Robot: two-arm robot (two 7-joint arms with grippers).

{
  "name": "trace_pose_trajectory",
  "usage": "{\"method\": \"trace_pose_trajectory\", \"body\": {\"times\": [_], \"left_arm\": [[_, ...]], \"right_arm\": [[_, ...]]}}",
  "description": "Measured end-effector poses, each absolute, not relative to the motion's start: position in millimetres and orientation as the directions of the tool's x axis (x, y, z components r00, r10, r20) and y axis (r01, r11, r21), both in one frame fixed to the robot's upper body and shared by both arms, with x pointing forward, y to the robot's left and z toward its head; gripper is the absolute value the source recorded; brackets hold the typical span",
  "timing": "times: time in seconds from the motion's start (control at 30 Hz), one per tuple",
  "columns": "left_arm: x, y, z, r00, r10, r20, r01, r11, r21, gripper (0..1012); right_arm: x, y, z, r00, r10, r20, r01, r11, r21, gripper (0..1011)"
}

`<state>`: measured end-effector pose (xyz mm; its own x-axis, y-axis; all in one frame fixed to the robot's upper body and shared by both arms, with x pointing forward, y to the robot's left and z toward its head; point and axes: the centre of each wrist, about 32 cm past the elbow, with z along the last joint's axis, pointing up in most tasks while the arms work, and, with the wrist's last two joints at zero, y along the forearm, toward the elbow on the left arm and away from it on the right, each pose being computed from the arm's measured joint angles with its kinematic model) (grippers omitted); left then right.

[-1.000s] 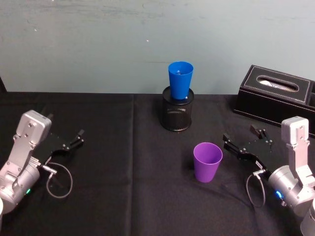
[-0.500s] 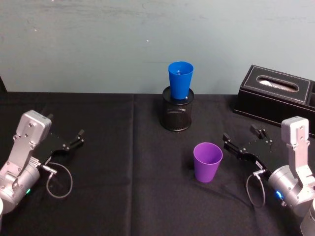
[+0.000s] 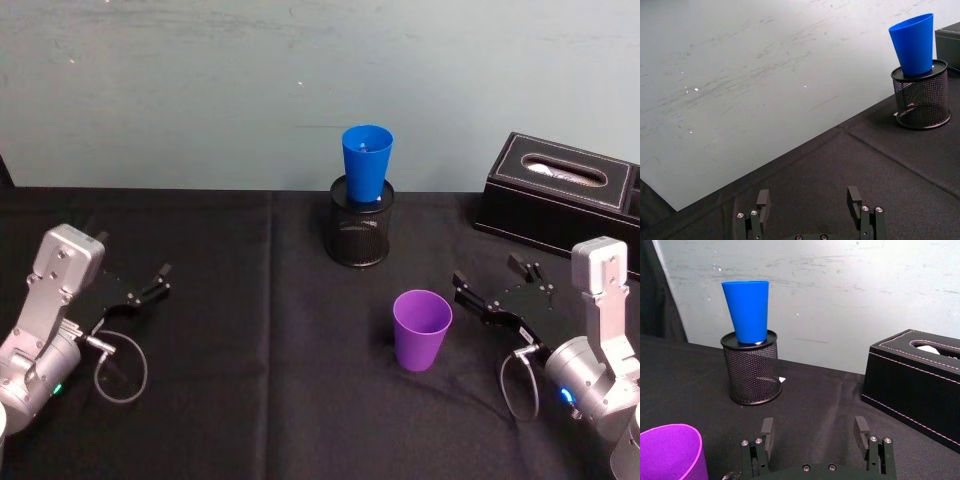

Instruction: Pick up one cup with a gripper and tap it against the other cup.

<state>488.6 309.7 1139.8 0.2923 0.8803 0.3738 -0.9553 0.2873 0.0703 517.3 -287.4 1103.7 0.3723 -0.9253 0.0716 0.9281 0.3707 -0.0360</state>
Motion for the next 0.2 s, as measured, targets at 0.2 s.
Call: {"method": "trace_pose_trajectory", "body": {"times": [0.2], "left_arm": [[488.6, 309.7, 1139.8, 0.292, 0.88, 0.374, -0.955, 0.287, 0.07, 1011]], "right_arm": [[517.3, -287.4, 1103.7, 0.372, -0.925, 0.072, 0.928, 0.371, -0.036, 1003]]}}
